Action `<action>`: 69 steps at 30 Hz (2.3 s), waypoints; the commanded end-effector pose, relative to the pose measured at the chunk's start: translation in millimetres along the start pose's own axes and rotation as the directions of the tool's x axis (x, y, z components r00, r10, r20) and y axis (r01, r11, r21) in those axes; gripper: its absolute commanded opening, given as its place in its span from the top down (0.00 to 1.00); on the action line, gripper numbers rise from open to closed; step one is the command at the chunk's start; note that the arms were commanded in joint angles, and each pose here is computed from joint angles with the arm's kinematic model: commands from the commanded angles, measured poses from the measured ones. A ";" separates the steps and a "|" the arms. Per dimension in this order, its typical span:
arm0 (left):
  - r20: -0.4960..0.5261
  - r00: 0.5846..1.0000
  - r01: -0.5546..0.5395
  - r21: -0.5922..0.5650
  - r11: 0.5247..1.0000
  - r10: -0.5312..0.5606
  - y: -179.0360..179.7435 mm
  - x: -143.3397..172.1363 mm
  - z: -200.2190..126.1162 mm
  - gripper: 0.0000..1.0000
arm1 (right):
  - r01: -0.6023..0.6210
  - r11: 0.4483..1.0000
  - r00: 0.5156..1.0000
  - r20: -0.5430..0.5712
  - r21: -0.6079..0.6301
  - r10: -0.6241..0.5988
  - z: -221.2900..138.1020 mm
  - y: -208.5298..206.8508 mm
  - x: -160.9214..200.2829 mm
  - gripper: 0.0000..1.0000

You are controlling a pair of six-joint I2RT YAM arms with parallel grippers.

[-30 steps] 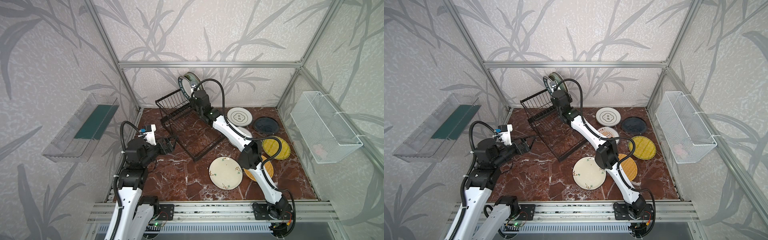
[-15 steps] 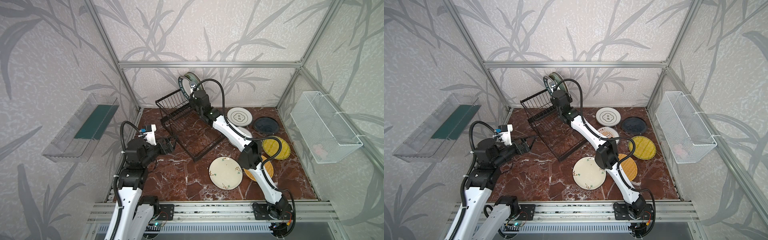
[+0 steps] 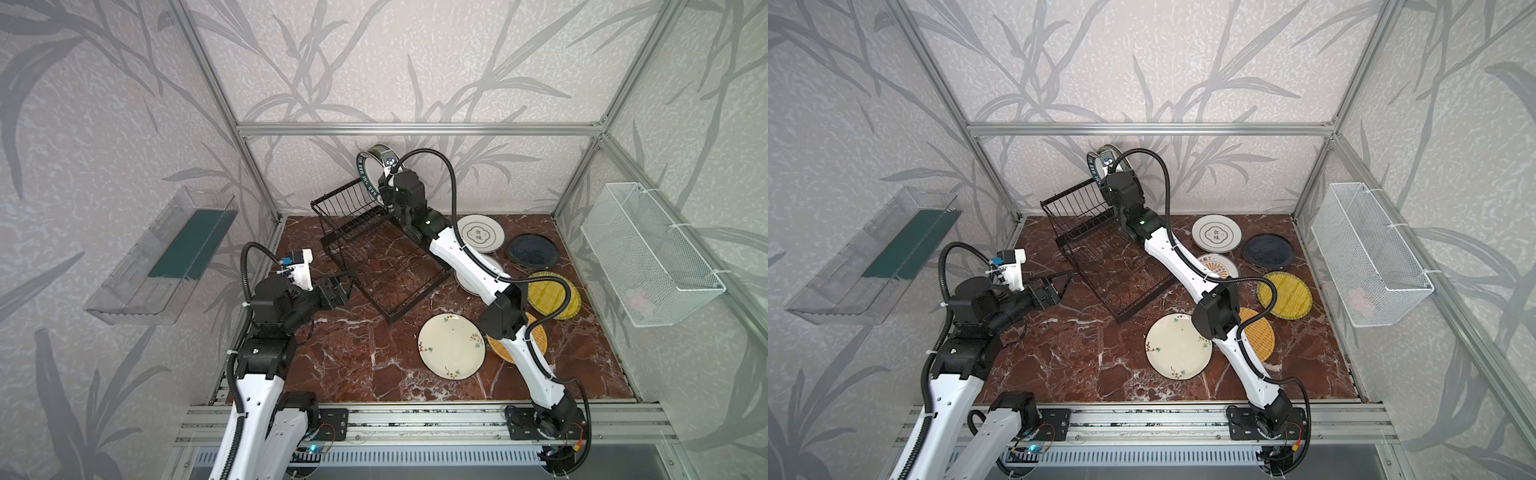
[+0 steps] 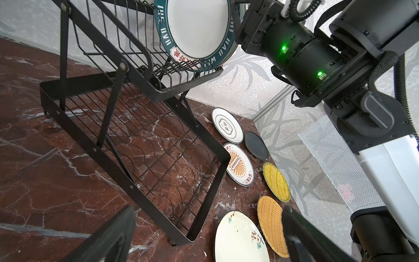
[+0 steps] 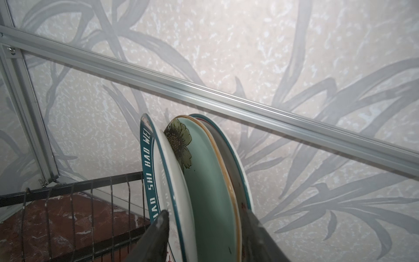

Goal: Load plates into a dish rack
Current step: Place the plate on the dish rack, then pick up the plate from the bottom-center of the table.

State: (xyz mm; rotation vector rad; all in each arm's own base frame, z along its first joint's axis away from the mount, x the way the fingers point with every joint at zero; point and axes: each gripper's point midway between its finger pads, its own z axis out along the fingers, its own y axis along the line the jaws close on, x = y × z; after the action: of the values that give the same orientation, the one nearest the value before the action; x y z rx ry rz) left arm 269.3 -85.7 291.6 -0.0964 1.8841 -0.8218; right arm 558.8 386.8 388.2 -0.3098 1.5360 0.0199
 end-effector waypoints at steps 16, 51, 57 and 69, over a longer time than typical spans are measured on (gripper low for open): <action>0.015 1.000 -0.004 0.033 0.999 0.003 -4.2 -1.5 -0.4 0.01 | -0.032 0.996 0.995 0.098 0.087 0.024 -11.8 -43.5 -52.4 0.29; -0.157 0.925 0.369 0.149 0.917 -0.347 5.8 38.5 32.0 0.01 | -0.228 0.967 0.969 -0.121 -0.114 0.214 -222.7 -108.6 19.7 0.01; -0.273 0.918 0.324 0.090 0.942 -0.289 -4.2 94.9 28.1 0.04 | -0.438 0.893 0.845 -0.390 -0.108 0.367 -262.6 -135.5 111.5 0.01; -0.621 0.763 0.249 0.027 0.968 -0.179 -33.3 238.3 52.6 0.17 | -0.670 0.738 0.624 -0.597 -0.078 0.504 -286.7 -129.0 210.3 0.01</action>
State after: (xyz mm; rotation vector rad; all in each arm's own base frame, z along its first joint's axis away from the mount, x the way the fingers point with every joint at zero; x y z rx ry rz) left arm 193.2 -224.8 117.8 -0.0041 2.4641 -1.2605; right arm 317.7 152.4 184.9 -0.0120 2.2125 0.6082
